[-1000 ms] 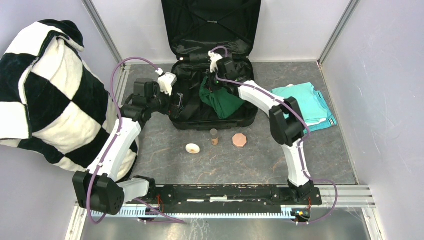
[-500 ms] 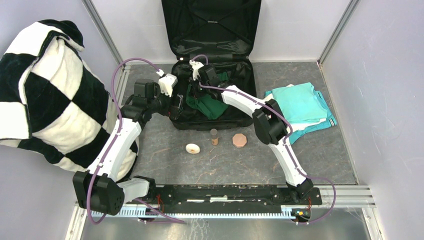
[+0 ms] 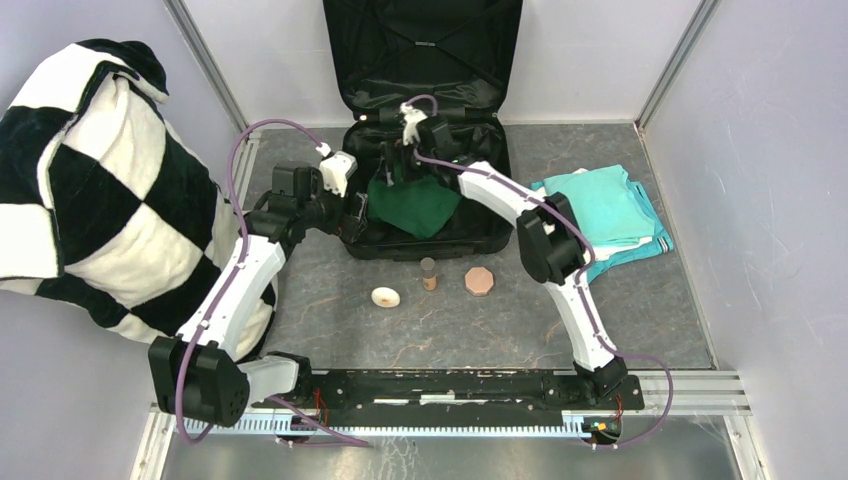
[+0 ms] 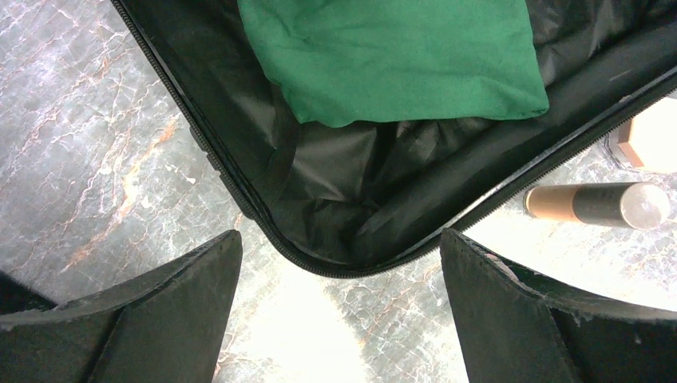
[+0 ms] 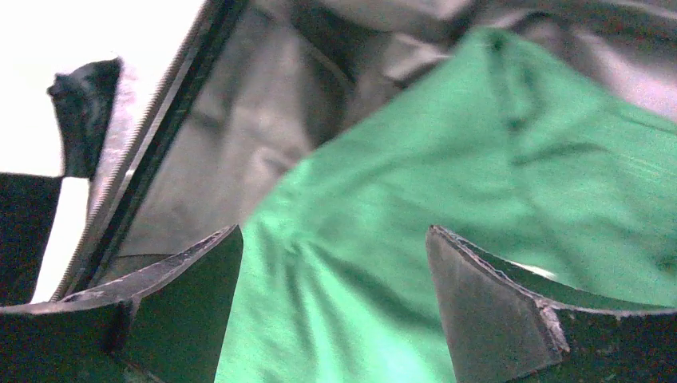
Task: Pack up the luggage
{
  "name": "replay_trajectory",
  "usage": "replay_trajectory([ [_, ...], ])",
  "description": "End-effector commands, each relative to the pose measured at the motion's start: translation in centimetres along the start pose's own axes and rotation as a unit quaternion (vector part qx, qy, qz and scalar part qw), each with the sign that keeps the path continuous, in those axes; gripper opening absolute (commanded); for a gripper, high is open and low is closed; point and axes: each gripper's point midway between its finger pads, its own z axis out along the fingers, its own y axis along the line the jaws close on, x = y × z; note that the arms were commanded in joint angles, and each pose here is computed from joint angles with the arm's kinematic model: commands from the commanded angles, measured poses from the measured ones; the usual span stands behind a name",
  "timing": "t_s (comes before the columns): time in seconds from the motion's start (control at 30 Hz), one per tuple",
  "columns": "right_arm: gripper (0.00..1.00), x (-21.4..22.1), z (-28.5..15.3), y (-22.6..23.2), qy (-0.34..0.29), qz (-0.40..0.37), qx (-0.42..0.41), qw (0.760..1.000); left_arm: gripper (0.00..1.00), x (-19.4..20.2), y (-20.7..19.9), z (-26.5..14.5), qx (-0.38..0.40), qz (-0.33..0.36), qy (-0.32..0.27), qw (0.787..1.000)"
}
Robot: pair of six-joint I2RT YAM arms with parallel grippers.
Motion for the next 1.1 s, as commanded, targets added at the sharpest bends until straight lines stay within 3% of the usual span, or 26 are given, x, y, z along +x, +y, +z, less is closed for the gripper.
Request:
replay_trajectory([
  [0.0, 0.91, -7.9, -6.7, -3.5, -0.081, -0.001, 0.052, 0.995, 1.00, -1.3, 0.6, 1.2, -0.005, 0.022, -0.017, 1.000],
  [0.13, 0.87, -7.4, -9.5, -9.4, -0.070, 0.023, 0.123, 0.990, 1.00, -2.0, 1.1, 3.4, 0.000, 0.011, -0.009, 1.000],
  [0.27, 0.82, -5.6, -9.9, -12.4, -0.051, 0.038, 0.144, 0.988, 0.99, -2.4, 2.2, 6.5, -0.016, 0.007, 0.001, 1.000],
  [0.67, 0.60, -2.5, -5.6, -14.1, -0.028, 0.056, 0.107, 0.992, 0.69, -0.2, 4.7, 13.9, -0.054, 0.008, 0.053, 0.997],
  [0.8, 0.42, -1.5, -4.1, -14.4, -0.025, 0.071, 0.096, 0.993, 0.46, 0.4, 5.5, 14.9, -0.075, 0.009, 0.053, 0.996],
  [0.9, 0.22, -0.7, -3.8, -14.6, -0.016, 0.076, 0.094, 0.993, 0.28, 0.2, 6.3, 15.2, -0.098, 0.009, 0.040, 0.994],
  [1.0, 0.04, 0.1, -4.9, -14.2, -0.013, 0.077, 0.095, 0.992, 0.22, -1.2, 7.6, 15.2, -0.132, 0.012, 0.012, 0.991],
  [1.07, 0.00, 0.9, -6.1, -14.1, -0.014, 0.080, 0.104, 0.991, 0.19, -2.1, 8.1, 15.3, -0.143, 0.012, -0.001, 0.990],
])
